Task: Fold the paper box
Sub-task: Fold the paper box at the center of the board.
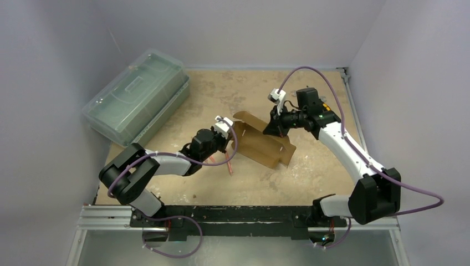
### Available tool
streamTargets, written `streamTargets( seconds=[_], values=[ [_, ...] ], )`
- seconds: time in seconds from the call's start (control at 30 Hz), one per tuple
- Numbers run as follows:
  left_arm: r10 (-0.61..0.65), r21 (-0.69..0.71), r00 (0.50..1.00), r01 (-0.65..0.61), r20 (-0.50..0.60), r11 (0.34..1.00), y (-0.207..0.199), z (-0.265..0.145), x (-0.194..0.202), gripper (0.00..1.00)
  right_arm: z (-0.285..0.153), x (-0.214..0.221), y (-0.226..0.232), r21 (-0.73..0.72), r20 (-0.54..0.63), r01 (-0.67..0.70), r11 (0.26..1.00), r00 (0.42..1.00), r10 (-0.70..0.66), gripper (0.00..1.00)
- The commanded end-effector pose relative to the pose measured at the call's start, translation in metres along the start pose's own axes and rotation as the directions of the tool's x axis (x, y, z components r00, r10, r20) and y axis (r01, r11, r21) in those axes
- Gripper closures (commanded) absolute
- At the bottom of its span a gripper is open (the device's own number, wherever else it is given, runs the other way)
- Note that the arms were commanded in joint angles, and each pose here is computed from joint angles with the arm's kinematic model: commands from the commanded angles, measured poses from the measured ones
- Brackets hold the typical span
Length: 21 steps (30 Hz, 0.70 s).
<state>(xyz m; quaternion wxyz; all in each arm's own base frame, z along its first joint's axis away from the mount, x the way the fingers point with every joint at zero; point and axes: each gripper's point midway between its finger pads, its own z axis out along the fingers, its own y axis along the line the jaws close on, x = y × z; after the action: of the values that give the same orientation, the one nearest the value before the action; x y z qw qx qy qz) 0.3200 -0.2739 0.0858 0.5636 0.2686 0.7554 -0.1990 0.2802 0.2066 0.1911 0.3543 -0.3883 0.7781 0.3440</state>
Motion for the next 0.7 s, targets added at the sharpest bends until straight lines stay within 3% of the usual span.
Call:
streamTargets(
  seconds=[0.0, 0.23, 0.67],
  values=[
    [0.043, -0.004, 0.998, -0.043, 0.051, 0.999, -0.003, 0.002, -0.026, 1.0, -0.003, -0.02, 0.018, -0.085, 0.05, 0.019, 0.996, 0.999, -0.015, 1.0],
    [0.056, -0.002, 0.998, -0.056, 0.041, 0.998, -0.006, 0.0, -0.02, 1.0, 0.013, -0.019, 0.012, -0.12, 0.048, -0.113, 0.986, 0.992, 0.12, 1.0],
    [0.122, -0.048, 0.992, -0.12, 0.028, 0.992, 0.005, -0.002, -0.016, 1.0, 0.012, -0.03, 0.025, -0.245, 0.039, -0.205, 0.948, 0.975, 0.22, 1.0]
  ],
)
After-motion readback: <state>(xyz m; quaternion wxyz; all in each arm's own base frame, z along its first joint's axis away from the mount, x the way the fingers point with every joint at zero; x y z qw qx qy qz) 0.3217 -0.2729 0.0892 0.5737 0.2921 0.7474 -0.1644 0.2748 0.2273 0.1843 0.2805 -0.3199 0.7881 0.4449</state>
